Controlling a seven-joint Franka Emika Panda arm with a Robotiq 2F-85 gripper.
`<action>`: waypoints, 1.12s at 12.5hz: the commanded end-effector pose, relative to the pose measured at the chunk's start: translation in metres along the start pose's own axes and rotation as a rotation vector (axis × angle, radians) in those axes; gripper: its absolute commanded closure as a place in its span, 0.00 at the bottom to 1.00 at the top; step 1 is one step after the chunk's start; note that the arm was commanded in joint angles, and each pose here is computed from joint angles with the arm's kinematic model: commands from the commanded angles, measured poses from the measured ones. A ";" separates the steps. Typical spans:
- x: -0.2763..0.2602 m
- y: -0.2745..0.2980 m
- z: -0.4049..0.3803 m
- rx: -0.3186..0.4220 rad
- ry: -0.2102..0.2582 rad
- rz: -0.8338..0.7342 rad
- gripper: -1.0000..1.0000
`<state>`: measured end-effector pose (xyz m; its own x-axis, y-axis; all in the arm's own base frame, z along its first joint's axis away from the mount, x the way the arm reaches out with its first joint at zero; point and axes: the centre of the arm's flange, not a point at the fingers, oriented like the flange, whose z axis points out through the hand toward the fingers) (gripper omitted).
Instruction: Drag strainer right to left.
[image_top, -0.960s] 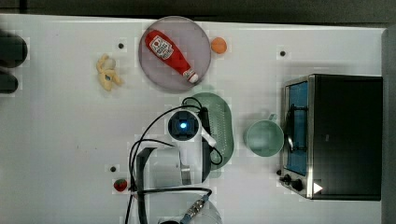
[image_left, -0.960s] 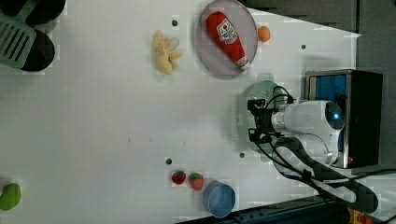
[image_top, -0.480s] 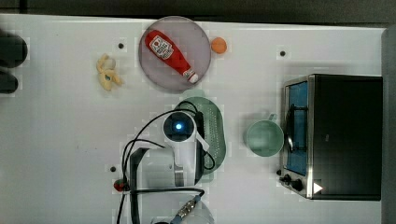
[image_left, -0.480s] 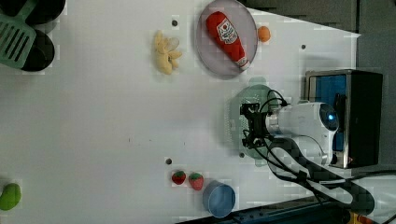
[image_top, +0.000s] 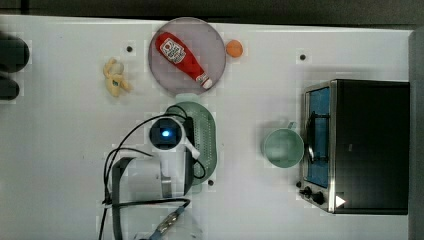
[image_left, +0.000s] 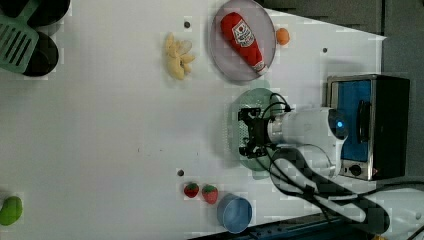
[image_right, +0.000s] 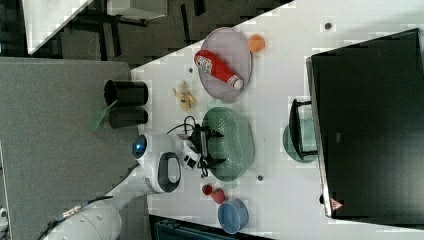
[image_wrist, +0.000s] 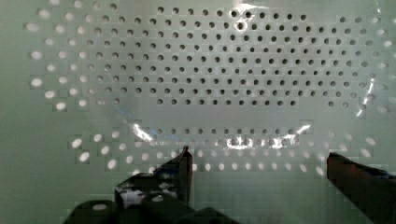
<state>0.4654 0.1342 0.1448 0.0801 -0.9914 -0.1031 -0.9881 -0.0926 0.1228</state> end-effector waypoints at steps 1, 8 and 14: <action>-0.055 -0.001 -0.010 0.018 -0.011 0.092 0.00; -0.139 -0.008 -0.001 0.038 -0.025 0.100 0.00; -0.203 -0.017 0.009 0.054 -0.050 0.068 0.00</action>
<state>0.4636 0.3212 0.1501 0.0558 -0.9868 -0.1523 -0.9944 -0.0686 0.0802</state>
